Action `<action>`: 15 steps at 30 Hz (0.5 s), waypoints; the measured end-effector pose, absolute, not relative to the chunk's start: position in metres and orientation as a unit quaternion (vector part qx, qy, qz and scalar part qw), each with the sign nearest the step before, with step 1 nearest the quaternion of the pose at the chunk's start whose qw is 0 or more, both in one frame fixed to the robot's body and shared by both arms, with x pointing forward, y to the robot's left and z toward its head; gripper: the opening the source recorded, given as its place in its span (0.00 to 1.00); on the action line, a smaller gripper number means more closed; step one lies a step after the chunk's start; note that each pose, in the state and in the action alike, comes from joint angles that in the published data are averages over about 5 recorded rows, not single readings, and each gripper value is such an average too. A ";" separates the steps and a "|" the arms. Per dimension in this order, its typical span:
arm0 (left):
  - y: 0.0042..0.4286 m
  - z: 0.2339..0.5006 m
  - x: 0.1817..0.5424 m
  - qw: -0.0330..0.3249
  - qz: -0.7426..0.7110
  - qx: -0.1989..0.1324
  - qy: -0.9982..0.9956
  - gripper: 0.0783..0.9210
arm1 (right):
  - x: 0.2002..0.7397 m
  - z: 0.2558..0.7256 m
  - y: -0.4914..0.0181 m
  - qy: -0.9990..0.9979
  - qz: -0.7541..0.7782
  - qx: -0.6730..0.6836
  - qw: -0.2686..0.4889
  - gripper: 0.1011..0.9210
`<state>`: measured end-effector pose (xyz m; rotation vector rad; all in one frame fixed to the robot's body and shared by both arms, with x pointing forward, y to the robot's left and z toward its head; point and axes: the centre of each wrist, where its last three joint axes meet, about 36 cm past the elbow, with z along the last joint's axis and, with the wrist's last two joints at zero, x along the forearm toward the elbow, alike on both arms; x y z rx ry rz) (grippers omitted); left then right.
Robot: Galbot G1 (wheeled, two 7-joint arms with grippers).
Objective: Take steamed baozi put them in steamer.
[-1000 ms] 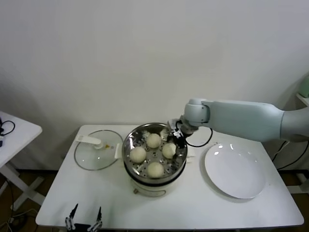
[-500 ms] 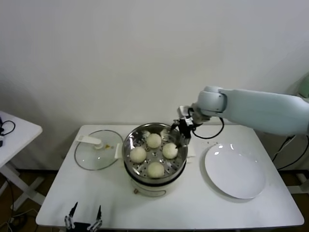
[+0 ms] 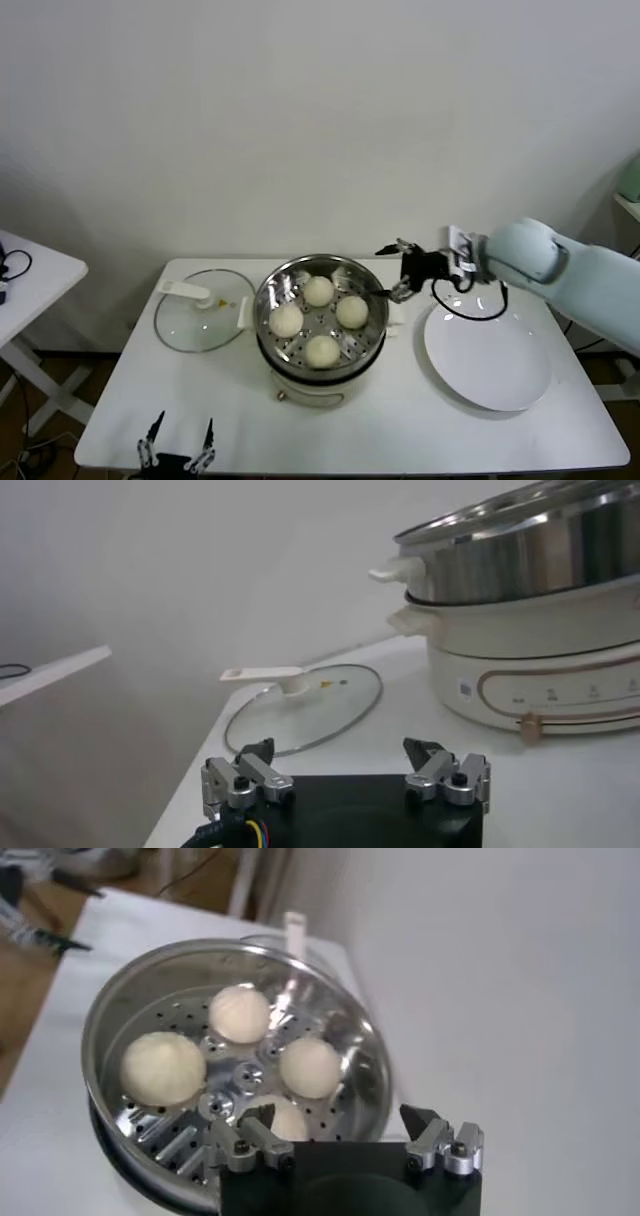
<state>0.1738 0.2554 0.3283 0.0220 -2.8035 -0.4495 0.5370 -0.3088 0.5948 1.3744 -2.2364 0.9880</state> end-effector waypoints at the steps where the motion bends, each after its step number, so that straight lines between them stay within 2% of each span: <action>1: 0.255 0.328 0.174 0.150 -0.156 0.007 -0.976 0.88 | 0.530 0.591 -0.314 -0.795 0.340 0.475 0.162 0.88; 15: 0.255 0.327 0.176 0.146 -0.158 0.004 -0.976 0.88 | 0.451 0.541 -0.330 -0.890 0.231 0.391 0.045 0.88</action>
